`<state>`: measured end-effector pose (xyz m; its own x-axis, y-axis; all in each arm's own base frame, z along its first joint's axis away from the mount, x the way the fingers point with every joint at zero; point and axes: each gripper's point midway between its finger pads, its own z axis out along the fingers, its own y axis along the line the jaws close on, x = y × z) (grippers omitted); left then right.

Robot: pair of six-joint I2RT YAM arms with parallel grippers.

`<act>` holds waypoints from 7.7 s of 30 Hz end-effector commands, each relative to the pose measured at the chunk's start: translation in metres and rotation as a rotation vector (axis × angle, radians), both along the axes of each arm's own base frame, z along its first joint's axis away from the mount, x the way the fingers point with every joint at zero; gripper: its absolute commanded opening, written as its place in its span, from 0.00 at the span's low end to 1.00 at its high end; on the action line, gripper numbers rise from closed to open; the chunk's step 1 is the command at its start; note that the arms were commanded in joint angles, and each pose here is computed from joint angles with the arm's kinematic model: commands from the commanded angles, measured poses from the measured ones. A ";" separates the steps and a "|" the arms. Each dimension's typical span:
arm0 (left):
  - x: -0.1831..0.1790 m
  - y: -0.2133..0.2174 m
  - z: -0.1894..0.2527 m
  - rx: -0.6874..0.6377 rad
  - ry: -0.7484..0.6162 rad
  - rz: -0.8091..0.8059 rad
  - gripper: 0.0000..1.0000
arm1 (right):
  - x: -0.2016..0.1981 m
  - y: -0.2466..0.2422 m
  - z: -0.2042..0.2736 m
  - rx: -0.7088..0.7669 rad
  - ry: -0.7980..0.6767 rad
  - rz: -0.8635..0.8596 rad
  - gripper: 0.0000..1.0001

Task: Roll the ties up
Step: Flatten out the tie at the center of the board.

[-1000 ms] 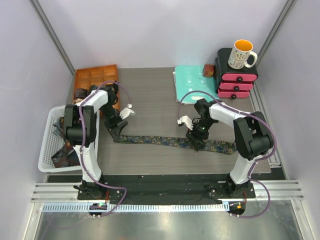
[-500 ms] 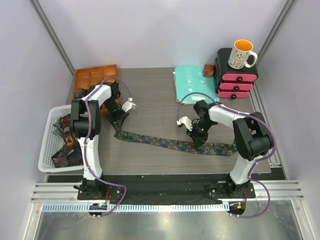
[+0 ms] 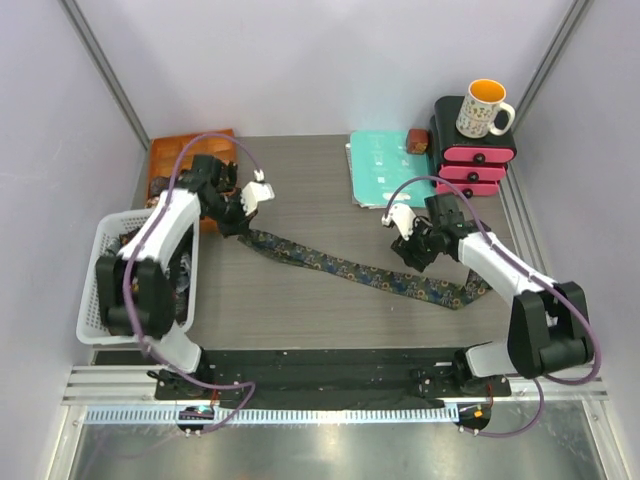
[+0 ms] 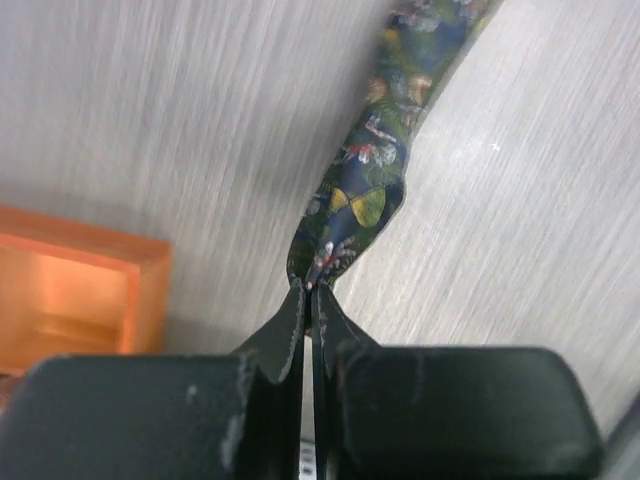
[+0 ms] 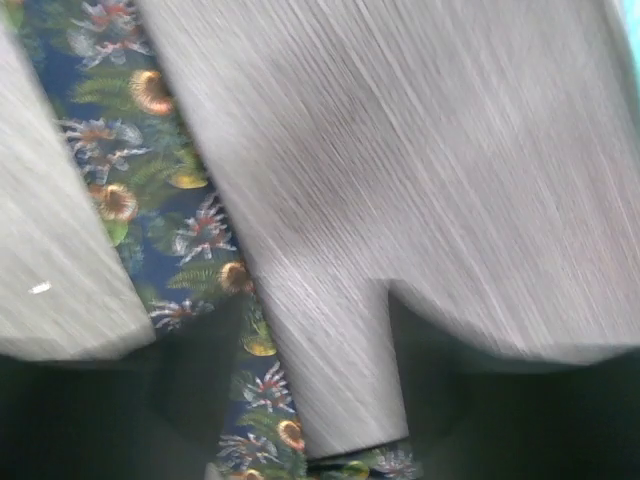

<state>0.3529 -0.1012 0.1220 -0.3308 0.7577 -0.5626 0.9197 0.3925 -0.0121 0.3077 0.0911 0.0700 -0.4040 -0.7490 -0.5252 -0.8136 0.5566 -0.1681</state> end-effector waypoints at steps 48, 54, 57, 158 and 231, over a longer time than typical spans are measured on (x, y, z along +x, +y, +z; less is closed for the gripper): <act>-0.085 -0.017 0.067 0.010 -0.956 -0.407 0.41 | 0.016 0.337 0.036 0.439 -0.318 0.501 0.01; -0.079 -0.003 0.085 -0.127 -0.585 -0.022 0.82 | 0.035 0.316 0.055 0.302 -0.572 0.390 0.01; -0.076 -0.005 0.099 -0.213 -0.388 0.119 0.89 | 0.028 0.309 0.066 0.242 -0.718 0.414 0.01; -0.077 -0.019 -0.059 0.175 0.671 0.242 0.00 | -0.091 -0.031 -0.005 -0.082 0.498 0.293 0.90; -0.035 0.020 -0.066 0.278 0.364 -0.006 0.65 | -0.097 -0.080 -0.037 -0.456 -0.533 0.467 0.96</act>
<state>0.3052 -0.0780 0.0297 -0.4677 0.8771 -0.1093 0.8576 0.4204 -0.2963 0.2571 0.0130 0.0869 0.2584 -0.9617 -0.0914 -0.3971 -0.0195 -0.9176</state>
